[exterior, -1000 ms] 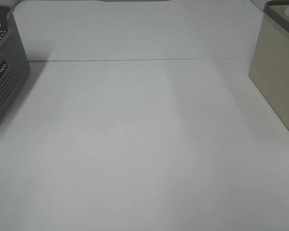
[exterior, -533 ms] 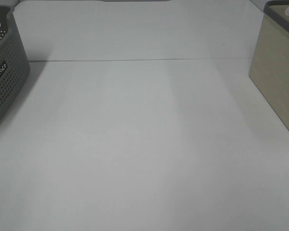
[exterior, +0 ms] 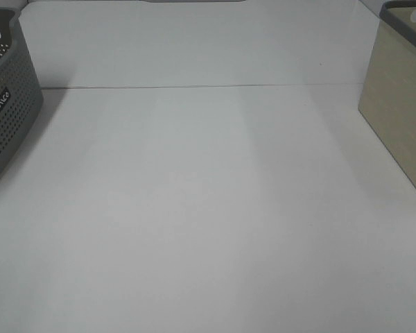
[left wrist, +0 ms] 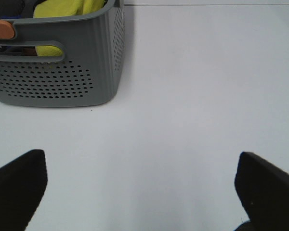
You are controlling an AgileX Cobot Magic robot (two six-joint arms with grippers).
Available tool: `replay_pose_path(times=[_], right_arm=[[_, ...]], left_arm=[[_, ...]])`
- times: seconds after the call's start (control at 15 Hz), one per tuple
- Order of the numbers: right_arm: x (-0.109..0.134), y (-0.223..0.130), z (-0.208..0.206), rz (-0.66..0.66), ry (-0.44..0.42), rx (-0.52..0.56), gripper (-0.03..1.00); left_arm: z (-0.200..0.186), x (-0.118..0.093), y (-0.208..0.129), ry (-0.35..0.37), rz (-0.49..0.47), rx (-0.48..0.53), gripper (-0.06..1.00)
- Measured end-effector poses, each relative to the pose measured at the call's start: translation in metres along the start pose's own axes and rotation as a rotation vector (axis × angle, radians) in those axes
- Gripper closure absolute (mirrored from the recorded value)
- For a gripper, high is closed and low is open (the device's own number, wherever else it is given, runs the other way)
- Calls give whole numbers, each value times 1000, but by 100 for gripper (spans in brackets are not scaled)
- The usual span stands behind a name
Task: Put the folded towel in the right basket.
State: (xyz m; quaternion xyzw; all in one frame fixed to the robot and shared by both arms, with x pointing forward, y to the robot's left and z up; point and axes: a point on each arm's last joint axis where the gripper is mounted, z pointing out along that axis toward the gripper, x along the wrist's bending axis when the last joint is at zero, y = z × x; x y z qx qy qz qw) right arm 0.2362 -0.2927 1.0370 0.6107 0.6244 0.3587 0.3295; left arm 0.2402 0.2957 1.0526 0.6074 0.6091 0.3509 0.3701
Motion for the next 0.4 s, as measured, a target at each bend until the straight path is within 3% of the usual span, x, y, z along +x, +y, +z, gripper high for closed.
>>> replay_pose_path(times=[0.4], right_arm=[[0, 0, 0, 0, 0, 0, 7]], left_arm=[[0, 0, 0, 0, 0, 0, -5]])
